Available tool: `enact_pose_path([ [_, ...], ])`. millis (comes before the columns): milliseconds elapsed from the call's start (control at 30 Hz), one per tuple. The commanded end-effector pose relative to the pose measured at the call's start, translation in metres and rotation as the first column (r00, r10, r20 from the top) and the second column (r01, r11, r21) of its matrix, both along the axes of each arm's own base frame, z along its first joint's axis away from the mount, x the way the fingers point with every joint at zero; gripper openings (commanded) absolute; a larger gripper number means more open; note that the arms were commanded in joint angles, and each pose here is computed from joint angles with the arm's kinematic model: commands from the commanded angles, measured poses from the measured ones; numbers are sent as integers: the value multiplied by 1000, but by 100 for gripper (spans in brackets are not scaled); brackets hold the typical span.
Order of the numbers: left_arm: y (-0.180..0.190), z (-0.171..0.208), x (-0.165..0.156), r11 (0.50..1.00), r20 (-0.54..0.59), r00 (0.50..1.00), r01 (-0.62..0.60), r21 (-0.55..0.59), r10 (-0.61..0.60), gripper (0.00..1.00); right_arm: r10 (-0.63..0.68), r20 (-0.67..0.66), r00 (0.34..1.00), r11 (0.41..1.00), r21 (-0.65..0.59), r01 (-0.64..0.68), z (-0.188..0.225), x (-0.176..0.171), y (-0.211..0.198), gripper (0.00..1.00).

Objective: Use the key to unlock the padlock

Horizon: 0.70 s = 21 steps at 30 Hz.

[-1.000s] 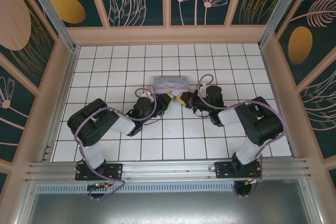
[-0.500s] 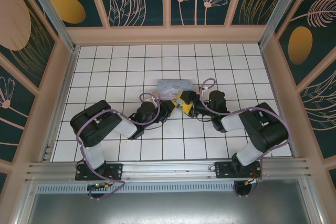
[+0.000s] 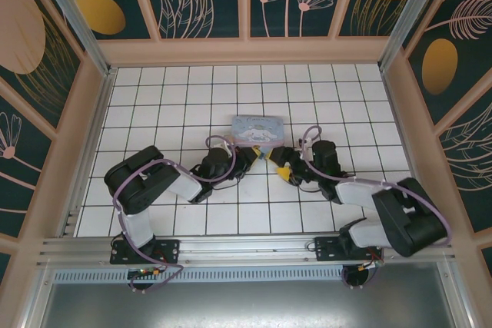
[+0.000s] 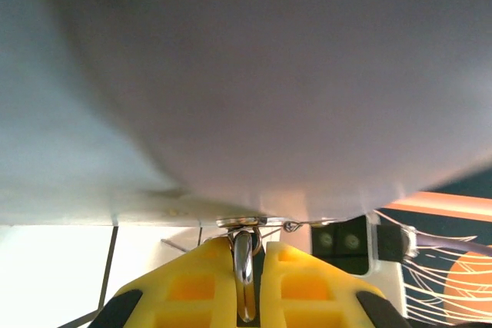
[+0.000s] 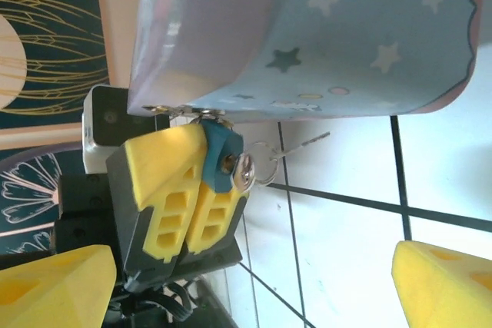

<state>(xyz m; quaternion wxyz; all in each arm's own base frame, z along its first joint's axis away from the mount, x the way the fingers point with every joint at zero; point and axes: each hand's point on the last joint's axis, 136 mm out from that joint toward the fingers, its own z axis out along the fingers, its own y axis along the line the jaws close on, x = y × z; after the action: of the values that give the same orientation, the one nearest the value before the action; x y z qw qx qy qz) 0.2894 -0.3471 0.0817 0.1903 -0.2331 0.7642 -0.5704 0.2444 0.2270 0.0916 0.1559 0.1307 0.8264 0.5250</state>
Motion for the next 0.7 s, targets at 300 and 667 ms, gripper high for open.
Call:
enact_pose_path([
  [300,-8,29,11,994,91,994,44,98,-53,0,105,296,949,894,-447,41,34,29,-17,84],
  [667,-8,25,10,992,80,995,54,115,-64,0,242,420,875,721,-681,128,34,29,-17,56],
])
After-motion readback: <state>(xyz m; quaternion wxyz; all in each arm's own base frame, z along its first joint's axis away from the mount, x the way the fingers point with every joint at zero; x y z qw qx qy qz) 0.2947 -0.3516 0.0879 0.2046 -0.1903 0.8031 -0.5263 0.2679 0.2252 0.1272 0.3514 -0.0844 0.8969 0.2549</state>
